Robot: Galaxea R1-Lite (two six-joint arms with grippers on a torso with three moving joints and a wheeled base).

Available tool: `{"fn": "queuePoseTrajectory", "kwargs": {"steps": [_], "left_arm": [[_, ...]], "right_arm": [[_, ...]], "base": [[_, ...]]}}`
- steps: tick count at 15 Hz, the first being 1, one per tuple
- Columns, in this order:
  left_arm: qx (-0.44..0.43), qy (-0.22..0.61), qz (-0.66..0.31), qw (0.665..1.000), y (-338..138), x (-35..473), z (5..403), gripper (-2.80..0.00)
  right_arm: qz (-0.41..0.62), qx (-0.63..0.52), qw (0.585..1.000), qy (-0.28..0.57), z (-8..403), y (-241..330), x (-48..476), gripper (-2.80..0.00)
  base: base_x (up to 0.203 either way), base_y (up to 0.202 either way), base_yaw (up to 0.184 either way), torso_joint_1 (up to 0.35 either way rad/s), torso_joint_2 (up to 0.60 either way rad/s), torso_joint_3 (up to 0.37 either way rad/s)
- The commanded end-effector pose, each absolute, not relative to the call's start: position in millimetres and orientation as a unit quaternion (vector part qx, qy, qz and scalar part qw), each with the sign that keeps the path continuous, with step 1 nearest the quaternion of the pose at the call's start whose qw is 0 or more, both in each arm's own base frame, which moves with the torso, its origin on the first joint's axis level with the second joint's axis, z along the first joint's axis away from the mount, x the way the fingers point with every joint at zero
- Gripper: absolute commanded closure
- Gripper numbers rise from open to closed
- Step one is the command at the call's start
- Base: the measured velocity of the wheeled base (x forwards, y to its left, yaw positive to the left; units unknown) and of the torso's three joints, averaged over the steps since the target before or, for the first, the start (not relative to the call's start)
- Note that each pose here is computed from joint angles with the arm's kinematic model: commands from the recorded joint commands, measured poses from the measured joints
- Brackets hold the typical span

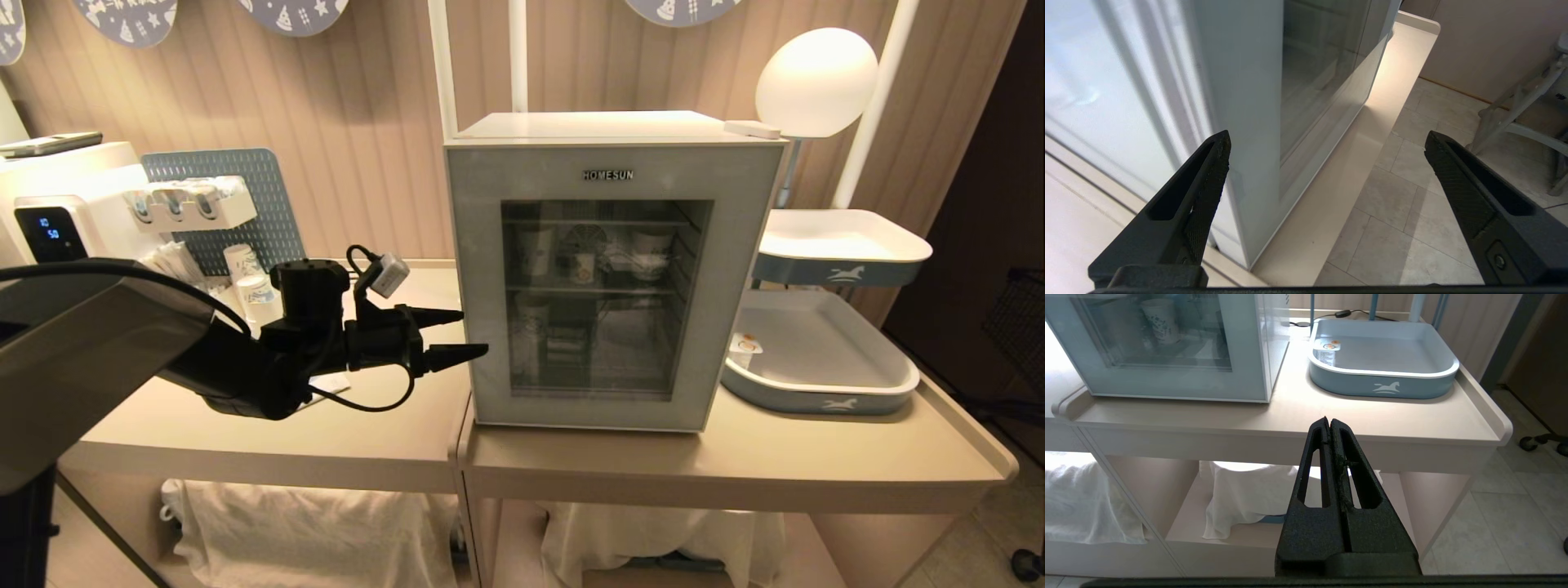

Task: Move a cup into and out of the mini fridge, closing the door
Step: Open the freezer door

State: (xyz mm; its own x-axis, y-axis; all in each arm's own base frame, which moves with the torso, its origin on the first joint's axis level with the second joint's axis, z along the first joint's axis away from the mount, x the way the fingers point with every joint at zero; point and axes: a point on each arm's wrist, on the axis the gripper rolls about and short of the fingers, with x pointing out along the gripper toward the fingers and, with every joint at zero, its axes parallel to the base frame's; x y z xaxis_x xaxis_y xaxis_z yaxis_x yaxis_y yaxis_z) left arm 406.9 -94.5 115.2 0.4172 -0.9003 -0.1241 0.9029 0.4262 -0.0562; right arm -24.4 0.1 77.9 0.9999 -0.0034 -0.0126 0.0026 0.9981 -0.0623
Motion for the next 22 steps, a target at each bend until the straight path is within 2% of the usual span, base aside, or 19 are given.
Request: {"fn": "queuePoseTrajectory", "kwargs": {"steps": [1, 8, 11, 18, 22], "left_arm": [[0.014, 0.064, -0.531, 0.845, -101, 409, 108, -2.80], [0.022, 0.046, -0.505, 0.862, -93, 404, 109, -2.80], [-0.028, 0.063, -0.523, 0.850, -89, 396, 118, -2.80], [-0.030, 0.047, -0.508, 0.859, -71, 403, 118, -2.80], [-0.031, 0.051, -0.518, 0.853, -84, 406, 113, -2.80]], "right_arm": [[-0.001, -0.031, 0.999, 0.007, 78, 0, -24, 0.00], [-0.001, -0.032, 0.999, 0.008, 78, 0, -24, 0.00], [0.001, -0.033, 0.999, 0.008, 78, 0, -24, 0.00], [0.001, -0.034, 0.999, 0.008, 77, 0, -24, 0.00], [0.002, -0.035, 0.999, 0.008, 78, 0, -24, 0.00]], "base": [[0.000, 0.000, 0.000, 0.000, 0.00, 0.000], [0.000, 0.000, 0.000, 0.000, 0.00, 0.000], [0.000, 0.000, 0.000, 0.000, 0.00, 0.000], [0.000, 0.000, 0.000, 0.000, 0.00, 0.000], [0.000, 0.000, 0.000, 0.000, 0.00, 0.000]]}}
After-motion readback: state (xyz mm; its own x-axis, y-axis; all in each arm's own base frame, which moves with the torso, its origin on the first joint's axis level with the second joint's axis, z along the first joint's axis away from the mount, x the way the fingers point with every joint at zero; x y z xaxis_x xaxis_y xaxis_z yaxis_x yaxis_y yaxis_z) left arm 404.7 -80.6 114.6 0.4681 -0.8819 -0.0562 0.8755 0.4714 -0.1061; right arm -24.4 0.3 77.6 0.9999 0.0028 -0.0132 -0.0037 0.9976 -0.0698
